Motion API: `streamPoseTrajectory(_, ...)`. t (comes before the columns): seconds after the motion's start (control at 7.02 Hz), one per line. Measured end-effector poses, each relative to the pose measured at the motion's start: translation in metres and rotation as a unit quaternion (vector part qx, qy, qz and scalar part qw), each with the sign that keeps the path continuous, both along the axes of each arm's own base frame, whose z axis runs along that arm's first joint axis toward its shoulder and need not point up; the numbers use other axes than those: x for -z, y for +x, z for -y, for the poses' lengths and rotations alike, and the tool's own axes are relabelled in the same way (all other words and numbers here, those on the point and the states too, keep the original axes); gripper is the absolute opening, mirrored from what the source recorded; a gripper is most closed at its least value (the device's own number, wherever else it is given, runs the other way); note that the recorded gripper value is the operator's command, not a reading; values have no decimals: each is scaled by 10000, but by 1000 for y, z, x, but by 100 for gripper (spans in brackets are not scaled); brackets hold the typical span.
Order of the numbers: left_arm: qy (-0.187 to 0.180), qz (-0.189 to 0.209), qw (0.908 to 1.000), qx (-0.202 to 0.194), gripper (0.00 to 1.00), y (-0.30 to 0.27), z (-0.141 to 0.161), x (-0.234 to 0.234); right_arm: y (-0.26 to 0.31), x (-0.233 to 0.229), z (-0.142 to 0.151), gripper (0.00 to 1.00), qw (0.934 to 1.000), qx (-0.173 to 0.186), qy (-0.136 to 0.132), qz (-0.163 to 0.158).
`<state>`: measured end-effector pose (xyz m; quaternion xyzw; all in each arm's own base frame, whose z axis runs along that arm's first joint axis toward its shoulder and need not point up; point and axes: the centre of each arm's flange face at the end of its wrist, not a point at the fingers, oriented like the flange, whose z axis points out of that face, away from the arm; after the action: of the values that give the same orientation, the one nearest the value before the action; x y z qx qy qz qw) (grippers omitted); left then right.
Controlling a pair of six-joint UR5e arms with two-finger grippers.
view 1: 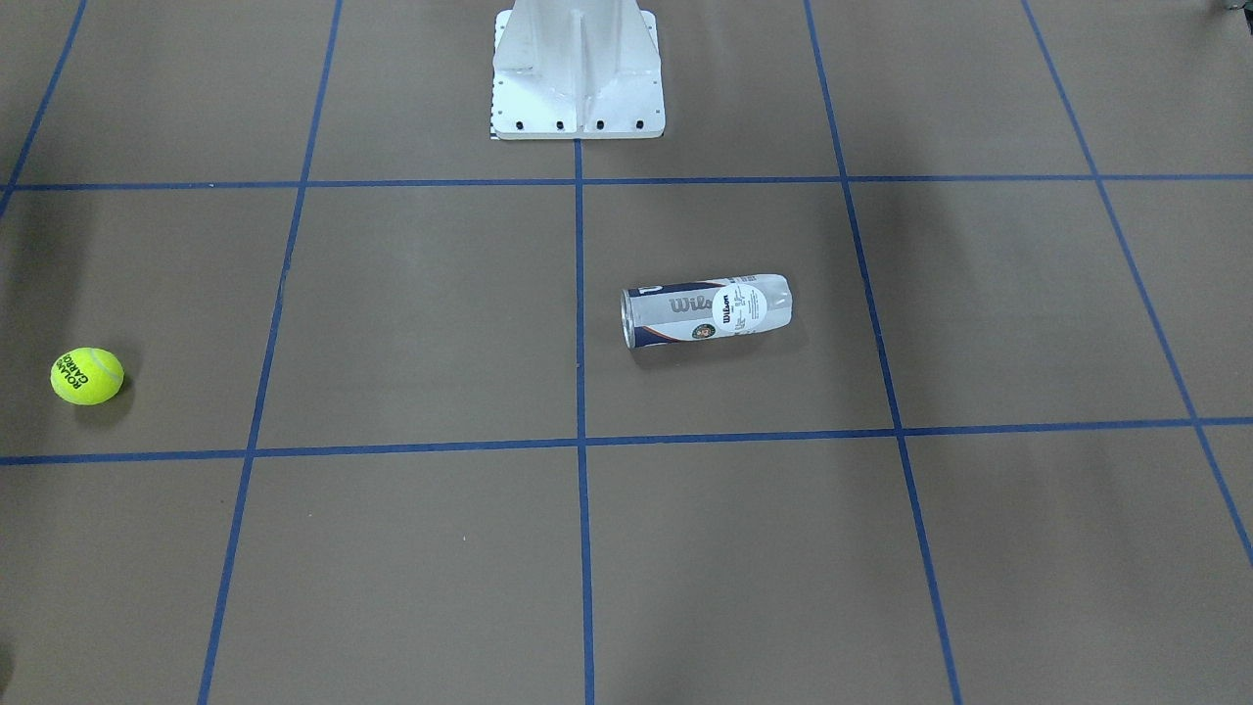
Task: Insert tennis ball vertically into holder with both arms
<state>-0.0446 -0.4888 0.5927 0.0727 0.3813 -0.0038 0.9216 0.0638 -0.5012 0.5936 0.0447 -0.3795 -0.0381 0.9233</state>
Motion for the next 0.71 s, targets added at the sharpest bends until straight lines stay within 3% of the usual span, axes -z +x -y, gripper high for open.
streamPoseTrajectory(0.43,14,175,9998,56,100,-3,0,0,0,-2,-1,100,10000,2,-17,9)
streamPoseTrajectory(0.57,111,179,9998,57,100,-2,3,8,0,-3,-2,100,10000,0,-29,13)
streamPoseTrajectory(0.71,466,151,9988,44,100,0,10,27,0,-3,-2,100,10000,-1,-33,12)
